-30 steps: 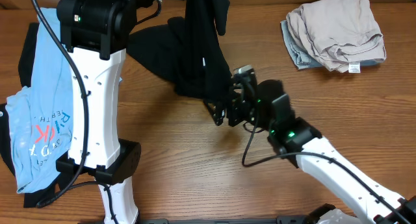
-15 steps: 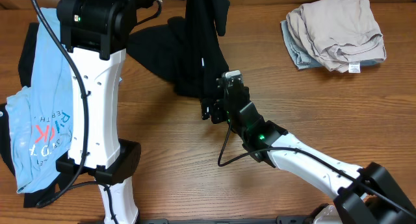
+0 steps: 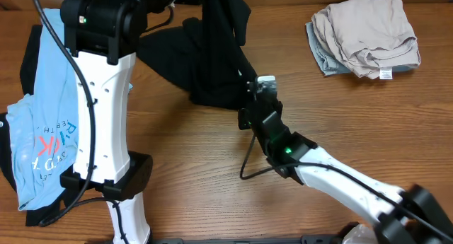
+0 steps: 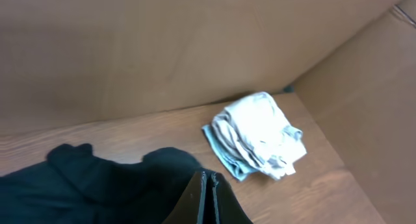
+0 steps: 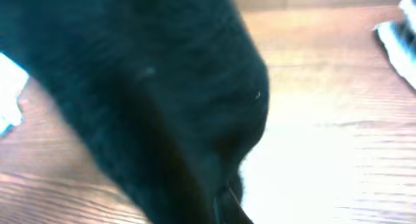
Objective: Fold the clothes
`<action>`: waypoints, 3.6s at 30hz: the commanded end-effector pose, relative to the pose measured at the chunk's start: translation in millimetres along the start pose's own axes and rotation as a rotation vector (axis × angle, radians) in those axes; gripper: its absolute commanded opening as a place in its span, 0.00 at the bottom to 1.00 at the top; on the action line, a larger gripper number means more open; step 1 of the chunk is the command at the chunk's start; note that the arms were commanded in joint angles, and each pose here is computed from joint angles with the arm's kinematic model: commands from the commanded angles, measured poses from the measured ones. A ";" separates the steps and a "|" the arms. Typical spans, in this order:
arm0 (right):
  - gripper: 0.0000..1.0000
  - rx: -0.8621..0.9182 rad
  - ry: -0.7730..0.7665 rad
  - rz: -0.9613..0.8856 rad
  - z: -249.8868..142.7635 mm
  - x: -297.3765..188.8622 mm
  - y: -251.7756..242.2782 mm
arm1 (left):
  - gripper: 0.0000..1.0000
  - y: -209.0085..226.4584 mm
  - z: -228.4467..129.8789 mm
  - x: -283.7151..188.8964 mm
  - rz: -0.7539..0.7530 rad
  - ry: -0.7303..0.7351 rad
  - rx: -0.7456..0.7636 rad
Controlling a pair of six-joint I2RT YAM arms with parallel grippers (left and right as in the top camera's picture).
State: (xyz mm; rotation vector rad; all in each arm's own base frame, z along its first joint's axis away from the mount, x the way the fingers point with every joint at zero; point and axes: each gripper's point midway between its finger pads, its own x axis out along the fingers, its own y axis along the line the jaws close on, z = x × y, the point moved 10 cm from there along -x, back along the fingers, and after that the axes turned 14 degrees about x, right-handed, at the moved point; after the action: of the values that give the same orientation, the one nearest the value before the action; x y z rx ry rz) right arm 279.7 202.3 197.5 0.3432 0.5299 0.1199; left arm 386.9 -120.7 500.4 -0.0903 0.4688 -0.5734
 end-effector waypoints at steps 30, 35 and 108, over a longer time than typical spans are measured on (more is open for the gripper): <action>0.04 -0.037 -0.284 0.252 189.4 -268.8 -20.0 | 0.04 -44.5 3.8 -259.1 0.335 -0.356 0.204; 0.04 -0.052 -0.154 0.257 182.6 -228.5 -4.2 | 0.04 -28.9 7.6 -236.2 0.337 -0.306 0.183; 1.00 0.407 0.332 -0.234 177.9 -123.6 -128.5 | 0.43 -45.8 -209.9 110.0 0.145 1.134 0.299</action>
State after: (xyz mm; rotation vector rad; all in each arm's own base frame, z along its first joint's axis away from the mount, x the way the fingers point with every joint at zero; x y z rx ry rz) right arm 260.8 13.2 357.2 0.6897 0.9203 -0.1483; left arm 362.1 -202.9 294.1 0.5315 1.3940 -0.6009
